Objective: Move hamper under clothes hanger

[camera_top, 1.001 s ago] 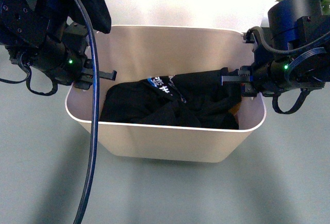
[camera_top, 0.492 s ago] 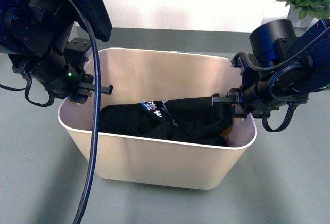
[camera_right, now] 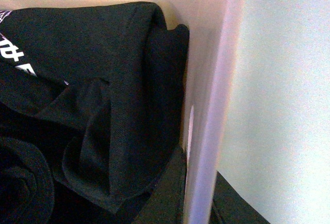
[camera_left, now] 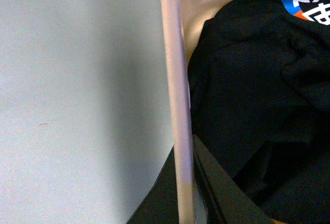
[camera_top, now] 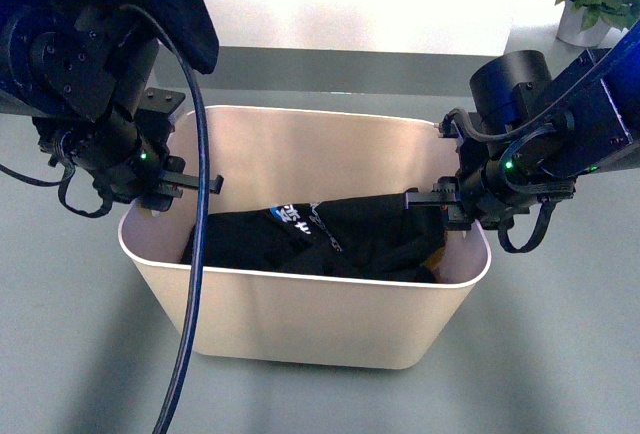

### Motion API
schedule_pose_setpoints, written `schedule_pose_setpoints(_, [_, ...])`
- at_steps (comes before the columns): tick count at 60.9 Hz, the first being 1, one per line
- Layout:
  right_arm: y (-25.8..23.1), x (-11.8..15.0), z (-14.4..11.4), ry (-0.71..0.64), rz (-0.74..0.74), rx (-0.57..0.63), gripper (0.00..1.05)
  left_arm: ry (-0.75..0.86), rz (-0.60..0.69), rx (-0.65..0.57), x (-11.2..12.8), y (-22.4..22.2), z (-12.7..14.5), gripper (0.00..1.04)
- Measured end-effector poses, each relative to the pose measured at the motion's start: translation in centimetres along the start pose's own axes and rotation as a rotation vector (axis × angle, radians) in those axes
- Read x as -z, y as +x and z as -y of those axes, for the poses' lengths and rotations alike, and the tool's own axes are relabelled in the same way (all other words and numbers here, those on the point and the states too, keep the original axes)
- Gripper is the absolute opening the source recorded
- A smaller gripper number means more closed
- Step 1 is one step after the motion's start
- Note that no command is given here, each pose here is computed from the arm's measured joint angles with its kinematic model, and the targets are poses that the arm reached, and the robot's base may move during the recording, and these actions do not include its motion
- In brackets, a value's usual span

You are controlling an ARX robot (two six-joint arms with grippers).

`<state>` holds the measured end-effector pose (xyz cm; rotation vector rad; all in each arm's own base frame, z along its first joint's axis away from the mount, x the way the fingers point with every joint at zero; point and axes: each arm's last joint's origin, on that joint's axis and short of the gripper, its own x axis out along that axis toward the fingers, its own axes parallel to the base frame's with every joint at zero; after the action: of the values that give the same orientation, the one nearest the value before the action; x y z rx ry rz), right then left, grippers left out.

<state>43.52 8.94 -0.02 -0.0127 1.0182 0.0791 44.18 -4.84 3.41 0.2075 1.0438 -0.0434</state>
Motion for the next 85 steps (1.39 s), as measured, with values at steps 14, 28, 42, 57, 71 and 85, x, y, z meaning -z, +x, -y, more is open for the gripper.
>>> schedule_pose_setpoints(14, [0.7, 0.4, 0.0, 0.0, -0.014, 0.001, 0.06, 0.001, -0.02, -0.003, 0.6, 0.7, 0.1, 0.04])
schedule_pose_setpoints(28, [0.9, 0.6, 0.0, -0.001, -0.02, 0.003, 0.06, 0.001, -0.024, -0.003, 0.8, 1.1, 0.1, 0.04])
schedule_pose_setpoints(42, [0.9, 0.6, 0.0, -0.004, -0.018, 0.012, 0.09, 0.009, -0.028, 0.0, 0.9, 1.2, 0.1, 0.12])
schedule_pose_setpoints(57, [0.9, 0.2, -0.1, -0.038, 0.005, 0.041, 0.49, 0.032, -0.017, 0.017, 0.8, 1.2, 0.1, 0.53])
schedule_pose_setpoints(71, [0.9, -0.1, -0.1, -0.035, 0.031, 0.047, 0.8, 0.036, -0.012, 0.032, 0.7, 1.2, 0.3, 0.83])
schedule_pose_setpoints(85, [-1.6, -2.4, -0.3, -0.01, 0.141, 0.04, 0.97, 0.03, 0.11, 0.06, -1.7, -1.4, 0.1, 0.98])
